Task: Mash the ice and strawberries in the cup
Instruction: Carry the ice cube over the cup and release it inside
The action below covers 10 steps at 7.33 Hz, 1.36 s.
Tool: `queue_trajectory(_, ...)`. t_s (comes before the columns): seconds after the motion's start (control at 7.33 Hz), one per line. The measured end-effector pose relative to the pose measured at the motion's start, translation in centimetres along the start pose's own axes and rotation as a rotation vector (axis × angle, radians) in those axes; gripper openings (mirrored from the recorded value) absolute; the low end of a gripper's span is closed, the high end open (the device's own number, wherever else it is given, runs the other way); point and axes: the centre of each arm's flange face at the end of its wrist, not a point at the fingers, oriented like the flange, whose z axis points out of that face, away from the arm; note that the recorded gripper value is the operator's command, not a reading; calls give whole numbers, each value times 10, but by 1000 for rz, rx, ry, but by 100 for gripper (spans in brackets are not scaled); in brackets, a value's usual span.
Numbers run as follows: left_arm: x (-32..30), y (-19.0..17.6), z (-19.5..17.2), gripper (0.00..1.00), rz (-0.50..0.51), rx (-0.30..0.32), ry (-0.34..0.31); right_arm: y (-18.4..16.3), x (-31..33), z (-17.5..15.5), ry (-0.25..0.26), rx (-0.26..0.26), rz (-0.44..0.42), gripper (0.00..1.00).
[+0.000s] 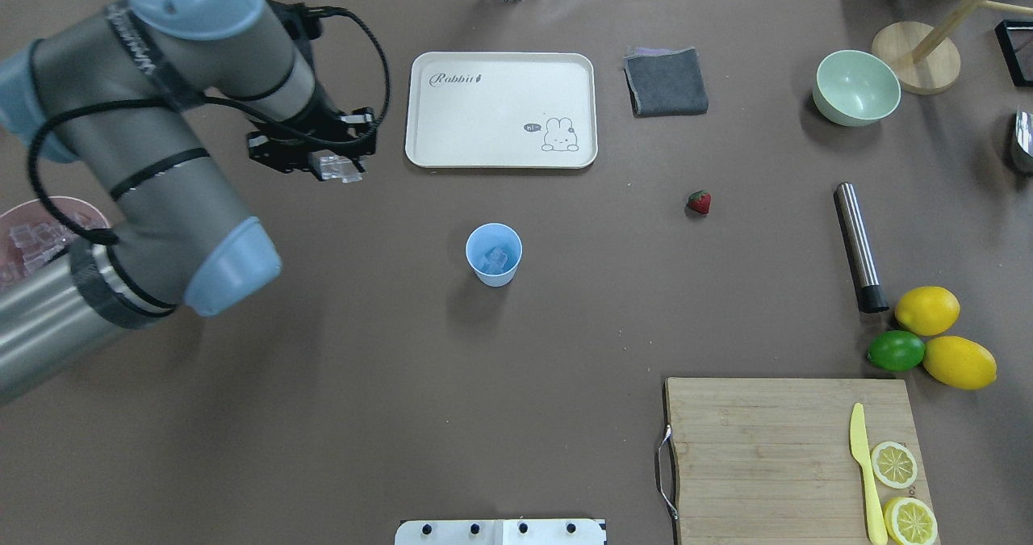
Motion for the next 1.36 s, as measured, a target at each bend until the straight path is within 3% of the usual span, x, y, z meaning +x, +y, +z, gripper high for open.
queue_trajectory(0.27,77,30,28,0,36,8,34,0,2,1,0,-3,3,100)
queue_trajectory(0.68,112,65,62,0,78,15,62,0,3,2,0,-5,6,100)
queue_trajectory(0.82,119,75,65,55,82,10,67,0,4,3,0,-5,7,100)
queue_trajectory(0.95,123,82,67,98,83,5,69,0,4,3,0,-5,7,100)
queue_trajectory(1.36,123,87,69,98,91,2,67,-2,2,3,1,-6,1,100)
